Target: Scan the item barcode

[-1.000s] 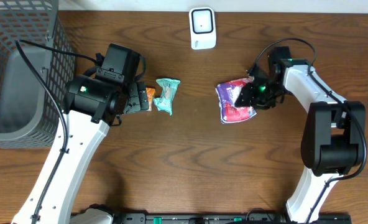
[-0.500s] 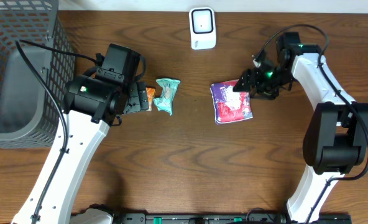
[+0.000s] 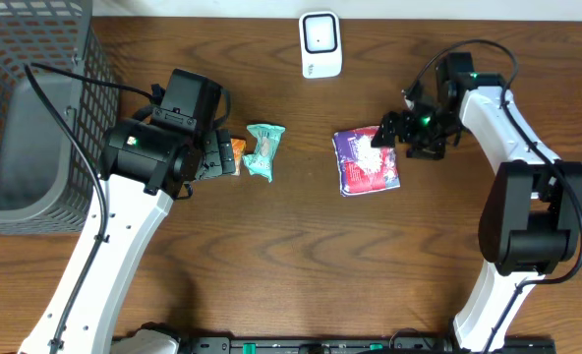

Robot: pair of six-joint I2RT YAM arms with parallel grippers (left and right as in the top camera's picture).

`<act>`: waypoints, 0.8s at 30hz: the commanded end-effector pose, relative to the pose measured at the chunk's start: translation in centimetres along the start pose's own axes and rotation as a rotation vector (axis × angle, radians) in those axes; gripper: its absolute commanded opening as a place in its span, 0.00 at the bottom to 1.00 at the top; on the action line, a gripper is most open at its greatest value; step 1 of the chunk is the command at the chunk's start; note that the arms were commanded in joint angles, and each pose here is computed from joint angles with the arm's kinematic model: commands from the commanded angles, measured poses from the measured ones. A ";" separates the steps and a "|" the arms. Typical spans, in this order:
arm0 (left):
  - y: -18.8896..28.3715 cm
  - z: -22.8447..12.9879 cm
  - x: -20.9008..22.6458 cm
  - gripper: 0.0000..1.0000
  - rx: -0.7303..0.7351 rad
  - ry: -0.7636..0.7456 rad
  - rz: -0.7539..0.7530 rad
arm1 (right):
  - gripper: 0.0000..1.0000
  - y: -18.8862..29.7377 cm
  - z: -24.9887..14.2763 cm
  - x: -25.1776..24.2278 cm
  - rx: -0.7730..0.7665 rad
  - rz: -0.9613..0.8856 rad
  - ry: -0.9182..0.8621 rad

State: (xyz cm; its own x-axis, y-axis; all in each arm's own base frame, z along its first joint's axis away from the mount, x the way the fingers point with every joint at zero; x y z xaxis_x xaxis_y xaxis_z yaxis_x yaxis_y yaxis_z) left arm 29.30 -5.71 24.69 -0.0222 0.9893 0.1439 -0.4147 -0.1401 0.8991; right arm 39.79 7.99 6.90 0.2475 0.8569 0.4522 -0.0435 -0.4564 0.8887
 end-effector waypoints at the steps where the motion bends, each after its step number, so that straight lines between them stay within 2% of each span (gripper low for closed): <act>1: 0.3 0.2 0.2 0.98 -0.009 0.016 0.002 | 0.86 -1.8 -1.2 0.1 0.033 0.022 0.010; 4: 0.3 0.2 0.2 0.98 -0.009 0.016 0.002 | 0.77 -3.2 -1.7 -0.1 0.033 0.028 0.026; 6: 0.3 0.2 0.2 0.98 -0.009 0.016 0.002 | 0.64 -3.8 -2.1 -0.2 0.037 0.027 0.033; 9: 0.3 0.2 0.2 0.98 -0.009 0.016 0.002 | 0.23 -4.3 -2.5 -0.1 0.046 0.025 0.041; 11: 0.3 0.2 0.2 0.98 -0.009 0.016 0.002 | 0.04 -4.4 -2.5 0.1 0.044 0.025 0.025; 15: 0.3 0.2 0.2 0.98 -0.009 0.016 0.002 | 0.01 -4.3 -2.2 0.7 0.037 0.047 -0.013; 24: 0.3 0.2 0.2 0.98 -0.009 0.016 0.002 | 0.01 -1.3 0.3 5.7 -0.019 0.214 0.052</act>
State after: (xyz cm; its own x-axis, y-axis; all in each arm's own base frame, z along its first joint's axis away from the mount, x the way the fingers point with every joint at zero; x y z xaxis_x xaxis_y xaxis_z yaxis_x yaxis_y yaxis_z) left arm 29.32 -5.71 24.69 -0.0224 0.9893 0.1443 -0.4147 -0.1405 0.8990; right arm 39.67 11.74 5.50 0.2221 0.8010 0.5560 -0.0629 -0.5573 0.8280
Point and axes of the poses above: each gripper's point midway between its finger pads, its own y axis back along the fingers, its own x axis along the line the jaws close on, z = x × y, the point moved 2 cm from there along y, back along the fingers, and after that the axes turned 11 degrees about -y, right-handed, at the moved point
